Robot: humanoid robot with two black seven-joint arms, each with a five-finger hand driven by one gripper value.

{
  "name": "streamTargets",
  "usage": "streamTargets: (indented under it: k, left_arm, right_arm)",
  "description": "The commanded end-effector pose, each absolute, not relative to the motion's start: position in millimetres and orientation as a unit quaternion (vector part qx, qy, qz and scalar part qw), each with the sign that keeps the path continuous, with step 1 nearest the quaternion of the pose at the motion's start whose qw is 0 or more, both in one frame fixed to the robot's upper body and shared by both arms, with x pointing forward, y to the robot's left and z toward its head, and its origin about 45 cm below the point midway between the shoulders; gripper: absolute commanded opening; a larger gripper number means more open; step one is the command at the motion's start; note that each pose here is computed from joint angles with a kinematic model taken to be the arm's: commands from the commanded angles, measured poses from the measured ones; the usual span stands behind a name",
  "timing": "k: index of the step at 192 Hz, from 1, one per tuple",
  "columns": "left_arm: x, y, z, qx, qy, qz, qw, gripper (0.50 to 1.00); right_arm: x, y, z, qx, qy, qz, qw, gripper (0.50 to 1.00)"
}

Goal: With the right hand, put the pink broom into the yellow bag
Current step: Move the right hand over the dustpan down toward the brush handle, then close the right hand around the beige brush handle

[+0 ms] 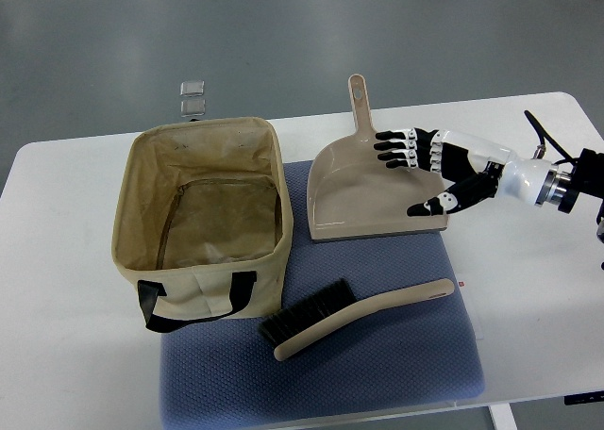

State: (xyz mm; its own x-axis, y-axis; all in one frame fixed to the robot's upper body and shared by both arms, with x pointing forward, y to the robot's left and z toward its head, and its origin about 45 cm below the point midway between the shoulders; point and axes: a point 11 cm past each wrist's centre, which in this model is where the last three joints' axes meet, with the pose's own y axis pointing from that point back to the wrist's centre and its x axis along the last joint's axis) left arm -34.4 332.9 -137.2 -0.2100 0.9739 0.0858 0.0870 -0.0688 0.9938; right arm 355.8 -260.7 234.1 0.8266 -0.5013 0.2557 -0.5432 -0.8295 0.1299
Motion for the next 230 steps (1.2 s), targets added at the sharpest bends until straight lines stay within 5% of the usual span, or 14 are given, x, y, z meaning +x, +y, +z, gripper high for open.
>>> streamTargets:
  k: [1, 105, 133, 230]
  left_arm:
    - [-34.4, 332.8, -137.2, 0.482, 0.551, 0.549, 0.404, 1.000]
    - [-34.4, 332.8, -137.2, 0.482, 0.551, 0.549, 0.404, 1.000]
    - [-34.4, 332.8, -137.2, 0.482, 0.551, 0.549, 0.404, 1.000]
    - [-34.4, 332.9, -137.2, 0.482, 0.550, 0.550, 0.403, 1.000]
  right_arm:
    - [341.0, -247.3, 227.2, 0.946, -0.237, 0.173, 0.141, 0.926]
    - [286.8, -223.7, 168.3, 0.871, -0.087, 0.403, 0.267, 0.909]
    - [285.2, -225.2, 163.4, 0.860, -0.080, 0.423, 0.275, 0.801]
    - [290.3, -231.9, 151.0, 0.832, -0.100, 0.448, 0.312, 0.660]
